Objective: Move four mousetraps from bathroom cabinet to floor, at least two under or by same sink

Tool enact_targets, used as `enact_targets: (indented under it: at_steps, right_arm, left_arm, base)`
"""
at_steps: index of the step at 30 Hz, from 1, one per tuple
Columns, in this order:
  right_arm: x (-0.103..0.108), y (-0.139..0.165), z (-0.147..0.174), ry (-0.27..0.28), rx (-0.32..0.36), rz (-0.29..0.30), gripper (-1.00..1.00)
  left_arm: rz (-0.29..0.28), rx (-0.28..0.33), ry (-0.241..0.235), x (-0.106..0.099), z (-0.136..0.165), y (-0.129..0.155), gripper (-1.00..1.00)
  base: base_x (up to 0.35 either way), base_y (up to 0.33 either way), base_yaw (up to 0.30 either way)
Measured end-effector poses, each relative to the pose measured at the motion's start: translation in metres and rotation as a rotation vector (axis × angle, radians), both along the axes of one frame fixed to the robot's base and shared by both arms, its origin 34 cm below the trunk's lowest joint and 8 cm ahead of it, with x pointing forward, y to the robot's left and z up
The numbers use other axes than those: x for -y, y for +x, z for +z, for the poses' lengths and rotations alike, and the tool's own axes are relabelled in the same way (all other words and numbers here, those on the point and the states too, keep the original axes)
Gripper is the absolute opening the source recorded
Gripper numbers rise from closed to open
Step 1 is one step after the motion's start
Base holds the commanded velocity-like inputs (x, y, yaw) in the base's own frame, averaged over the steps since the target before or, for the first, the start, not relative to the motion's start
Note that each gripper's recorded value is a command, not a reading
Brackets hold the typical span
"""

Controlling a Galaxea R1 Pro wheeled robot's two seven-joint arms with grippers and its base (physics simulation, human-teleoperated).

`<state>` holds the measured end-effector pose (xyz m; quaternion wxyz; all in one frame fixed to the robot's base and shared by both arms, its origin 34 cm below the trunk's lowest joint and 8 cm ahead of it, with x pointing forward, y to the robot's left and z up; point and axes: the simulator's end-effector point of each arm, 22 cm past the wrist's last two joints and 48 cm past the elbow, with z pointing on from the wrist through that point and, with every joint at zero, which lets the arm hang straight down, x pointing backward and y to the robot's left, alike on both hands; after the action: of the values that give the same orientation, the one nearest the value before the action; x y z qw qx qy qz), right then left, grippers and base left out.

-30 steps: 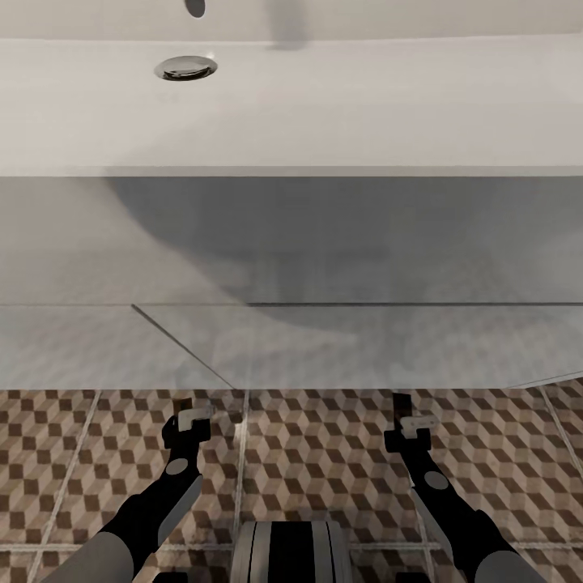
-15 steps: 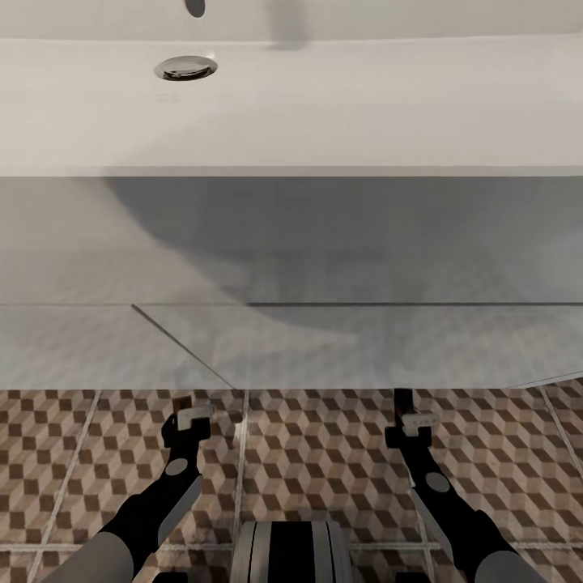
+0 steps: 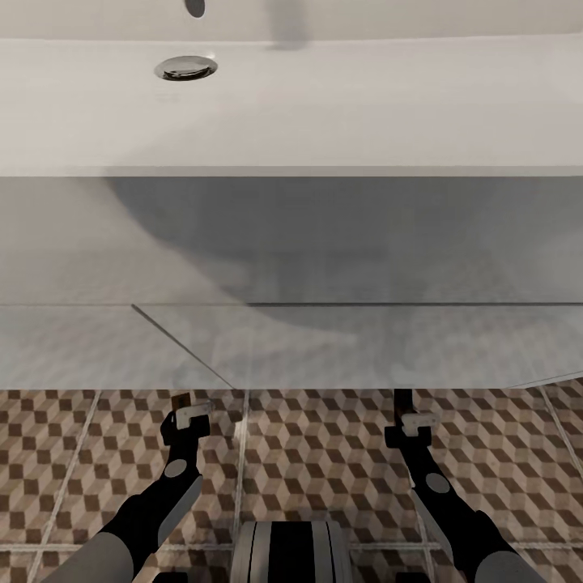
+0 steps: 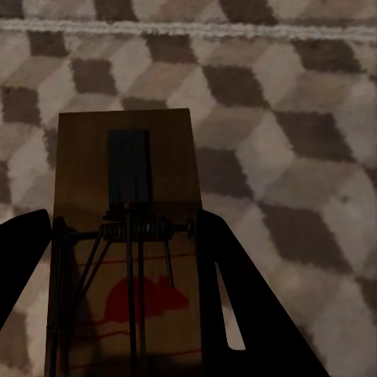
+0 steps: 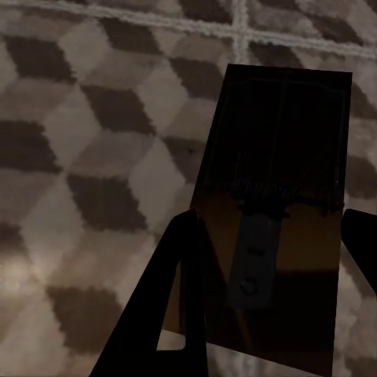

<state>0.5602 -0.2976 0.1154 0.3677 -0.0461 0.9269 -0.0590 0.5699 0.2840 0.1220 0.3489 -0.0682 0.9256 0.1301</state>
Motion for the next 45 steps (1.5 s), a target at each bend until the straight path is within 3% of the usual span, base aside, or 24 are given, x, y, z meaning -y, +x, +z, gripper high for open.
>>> enact_targets:
  at_steps: [45]
  right_arm:
    - [0.001, -0.021, -0.026, -0.002, -0.054, -0.002, -1.0]
  left_arm:
    - [-0.003, -0.056, 0.003, 0.0, -0.027, -0.021, -1.0]
  base:
    - [0.0, 0.0, 0.0]
